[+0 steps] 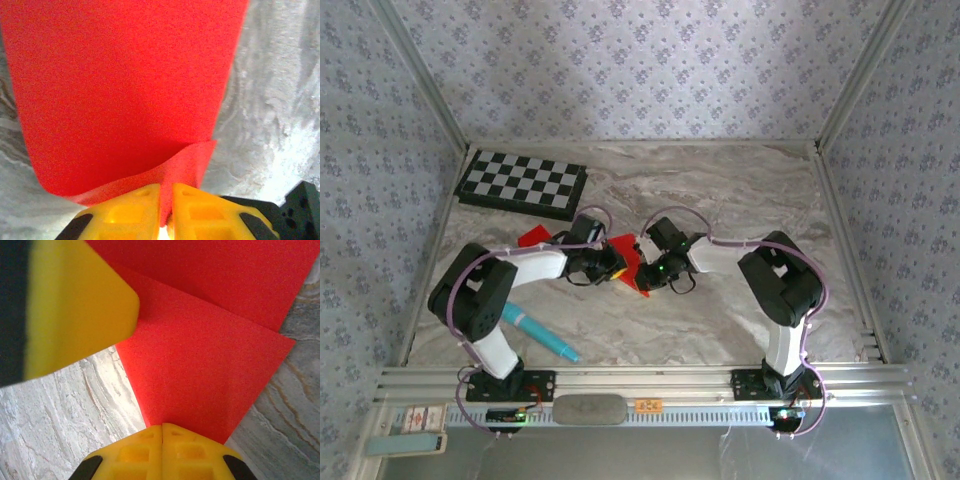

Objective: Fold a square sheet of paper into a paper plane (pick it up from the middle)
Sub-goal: Third fold the triangle at the center of the table.

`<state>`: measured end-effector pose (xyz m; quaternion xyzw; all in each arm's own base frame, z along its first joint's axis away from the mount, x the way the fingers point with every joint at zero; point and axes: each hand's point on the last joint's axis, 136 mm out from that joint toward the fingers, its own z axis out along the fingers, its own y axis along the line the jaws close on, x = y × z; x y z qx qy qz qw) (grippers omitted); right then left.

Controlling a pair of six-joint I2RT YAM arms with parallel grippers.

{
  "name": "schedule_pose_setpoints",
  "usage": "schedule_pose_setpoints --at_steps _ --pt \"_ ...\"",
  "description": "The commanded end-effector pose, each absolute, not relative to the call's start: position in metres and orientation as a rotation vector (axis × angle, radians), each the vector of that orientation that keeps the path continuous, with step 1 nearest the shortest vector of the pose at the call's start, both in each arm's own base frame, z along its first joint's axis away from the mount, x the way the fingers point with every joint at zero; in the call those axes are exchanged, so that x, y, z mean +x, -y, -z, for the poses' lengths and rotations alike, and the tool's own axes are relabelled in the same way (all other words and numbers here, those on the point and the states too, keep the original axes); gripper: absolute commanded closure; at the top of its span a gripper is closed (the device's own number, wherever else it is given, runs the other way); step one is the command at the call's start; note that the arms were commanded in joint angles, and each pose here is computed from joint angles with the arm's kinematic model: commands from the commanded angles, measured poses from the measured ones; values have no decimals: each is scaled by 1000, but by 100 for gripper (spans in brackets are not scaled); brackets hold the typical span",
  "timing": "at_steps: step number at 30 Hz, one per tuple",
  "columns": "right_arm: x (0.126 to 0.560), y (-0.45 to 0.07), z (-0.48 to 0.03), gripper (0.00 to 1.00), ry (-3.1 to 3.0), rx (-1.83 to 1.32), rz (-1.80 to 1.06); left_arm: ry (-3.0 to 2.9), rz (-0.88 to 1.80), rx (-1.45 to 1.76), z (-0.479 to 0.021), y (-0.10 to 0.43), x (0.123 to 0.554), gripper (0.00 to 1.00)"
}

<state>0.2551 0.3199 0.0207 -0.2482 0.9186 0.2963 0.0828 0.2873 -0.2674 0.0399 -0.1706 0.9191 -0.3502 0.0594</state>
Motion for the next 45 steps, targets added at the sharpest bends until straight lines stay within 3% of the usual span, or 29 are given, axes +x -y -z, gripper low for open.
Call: schedule_pose_setpoints --at_steps 1,6,14,30,40,45 --pt "246 -302 8 98 -2868 -715 -748 -2763 1095 -426 -46 277 279 89" --pt "246 -300 9 99 -2880 -704 -734 -2814 1066 -453 -28 278 272 95" --pt "245 -297 11 99 -2899 -685 -714 -2835 1039 -439 -12 277 266 95" --pt "231 -259 39 99 -3045 -575 -518 -2815 718 -429 12 191 294 95" --pt "237 -269 29 98 -3021 -521 -603 -2729 710 -423 -34 168 320 94" --pt "263 -309 -26 94 -2837 -509 -837 -2627 804 -455 -77 174 327 91"
